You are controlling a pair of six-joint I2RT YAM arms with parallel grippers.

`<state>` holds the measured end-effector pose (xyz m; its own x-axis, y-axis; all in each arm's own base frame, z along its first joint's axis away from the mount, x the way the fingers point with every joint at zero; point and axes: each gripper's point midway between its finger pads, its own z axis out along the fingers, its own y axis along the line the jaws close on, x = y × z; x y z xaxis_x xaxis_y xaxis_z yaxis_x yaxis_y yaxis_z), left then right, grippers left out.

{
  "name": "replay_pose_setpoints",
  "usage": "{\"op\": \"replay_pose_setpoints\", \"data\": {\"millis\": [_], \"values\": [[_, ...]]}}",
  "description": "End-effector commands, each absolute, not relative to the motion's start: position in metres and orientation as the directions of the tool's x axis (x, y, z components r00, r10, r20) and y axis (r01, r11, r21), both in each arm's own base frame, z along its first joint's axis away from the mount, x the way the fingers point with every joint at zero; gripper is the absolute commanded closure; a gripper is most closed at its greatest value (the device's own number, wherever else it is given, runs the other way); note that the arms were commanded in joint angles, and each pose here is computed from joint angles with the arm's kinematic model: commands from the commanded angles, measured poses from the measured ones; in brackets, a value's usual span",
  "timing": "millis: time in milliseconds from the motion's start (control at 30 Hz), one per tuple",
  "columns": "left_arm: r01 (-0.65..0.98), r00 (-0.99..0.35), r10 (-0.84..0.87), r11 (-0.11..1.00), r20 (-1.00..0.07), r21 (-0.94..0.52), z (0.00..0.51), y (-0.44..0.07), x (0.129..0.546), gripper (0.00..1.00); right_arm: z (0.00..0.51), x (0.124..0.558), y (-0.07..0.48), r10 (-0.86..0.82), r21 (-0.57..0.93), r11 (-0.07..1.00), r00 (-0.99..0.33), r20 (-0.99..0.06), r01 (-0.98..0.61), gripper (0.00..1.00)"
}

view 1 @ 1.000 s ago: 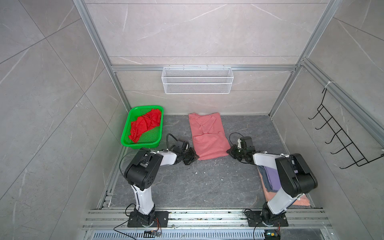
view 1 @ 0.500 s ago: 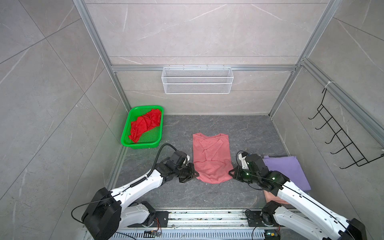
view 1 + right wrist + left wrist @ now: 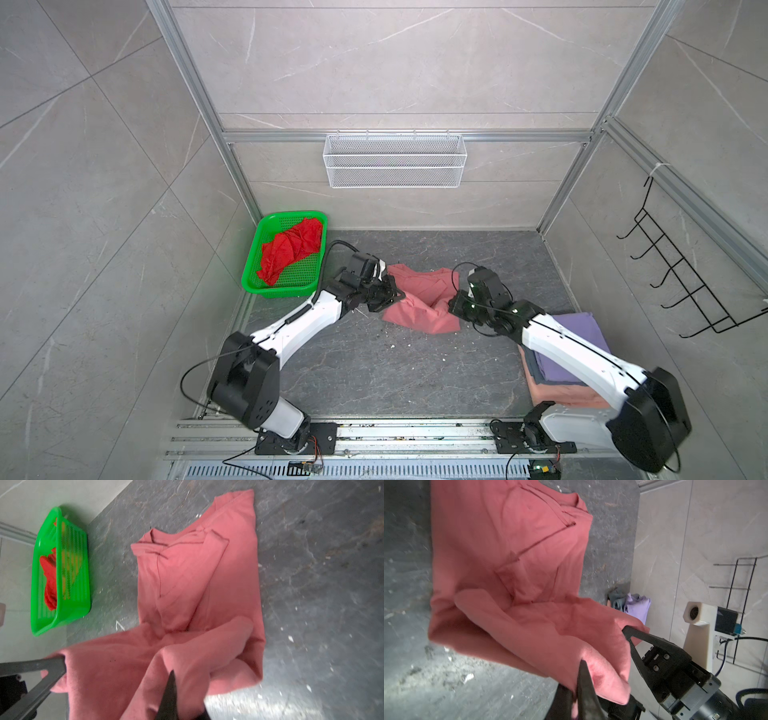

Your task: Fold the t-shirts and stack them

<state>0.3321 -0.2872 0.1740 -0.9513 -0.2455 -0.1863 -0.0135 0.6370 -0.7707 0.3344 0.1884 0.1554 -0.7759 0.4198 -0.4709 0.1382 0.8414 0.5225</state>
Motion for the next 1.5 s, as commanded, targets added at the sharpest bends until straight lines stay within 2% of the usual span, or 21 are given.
{"op": "replay_pose_setpoints", "data": {"millis": [0,133,233,267,333,367,433,467,500,633,800,933,1200,1400,1467], "values": [[0.029,-0.945,-0.252,0.573,-0.21,-0.819,0.181,-0.288,0.38,1.0,0.161,0.384,0.18,0.511,0.558,0.808,-0.696,-0.505,0.188,1.0],[0.005,-0.957,-0.244,0.526,-0.156,-0.851,0.16,-0.3,0.436,1.0,0.137,0.432,0.163,0.57,0.539,0.791,-0.667,-0.48,0.288,0.99],[-0.039,-0.96,-0.256,0.522,-0.113,-0.852,0.136,-0.303,0.473,1.0,0.112,0.459,0.154,0.602,0.52,0.779,-0.649,-0.464,0.351,0.94],[-0.064,-0.959,-0.269,0.527,-0.094,-0.847,0.126,-0.301,0.483,1.0,0.106,0.468,0.153,0.605,0.522,0.777,-0.647,-0.464,0.353,0.89],[-0.105,-0.951,-0.301,0.515,-0.065,-0.851,0.11,-0.296,0.501,0.82,0.096,0.49,0.154,0.615,0.55,0.762,-0.647,-0.45,0.342,0.63],[-0.122,-0.947,-0.318,0.505,-0.053,-0.854,0.104,-0.293,0.507,0.73,0.094,0.497,0.155,0.618,0.565,0.756,-0.645,-0.449,0.332,0.55],[-0.118,-0.935,-0.349,0.452,-0.054,-0.884,0.105,-0.287,0.523,0.55,0.099,0.51,0.151,0.628,0.59,0.748,-0.613,-0.48,0.305,0.47],[-0.119,-0.929,-0.366,0.437,-0.055,-0.892,0.107,-0.282,0.528,0.52,0.104,0.513,0.151,0.628,0.603,0.746,-0.601,-0.494,0.283,0.4],[-0.111,-0.923,-0.38,0.424,-0.066,-0.899,0.111,-0.277,0.532,0.52,0.112,0.516,0.152,0.619,0.617,0.748,-0.591,-0.517,0.244,0.37],[-0.076,-0.907,-0.405,0.425,-0.114,-0.902,0.128,-0.263,0.535,0.51,0.129,0.512,0.159,0.558,0.615,0.777,-0.599,-0.575,0.132,0.37],[-0.038,-0.901,-0.386,0.523,-0.197,-0.851,0.145,-0.255,0.514,0.46,0.132,0.478,0.148,0.542,0.586,0.794,-0.621,-0.566,0.158,0.36],[0.013,-0.921,-0.316,0.557,-0.227,-0.83,0.156,-0.273,0.492,0.44,0.137,0.462,0.162,0.555,0.637,0.761,-0.635,-0.538,0.126,0.37],[0.035,-0.959,-0.218,0.537,-0.179,-0.843,0.142,-0.328,0.48,0.44,0.118,0.474,0.2,0.542,0.673,0.731,-0.692,-0.477,0.109,0.37],[0.012,-0.965,-0.217,0.517,-0.145,-0.856,0.124,-0.343,0.505,0.44,0.091,0.497,0.205,0.536,0.647,0.75,-0.697,-0.476,0.135,0.38],[-0.028,-0.968,-0.228,0.52,-0.107,-0.854,0.104,-0.341,0.514,0.44,0.081,0.503,0.199,0.543,0.628,0.761,-0.691,-0.477,0.164,0.38]]}}
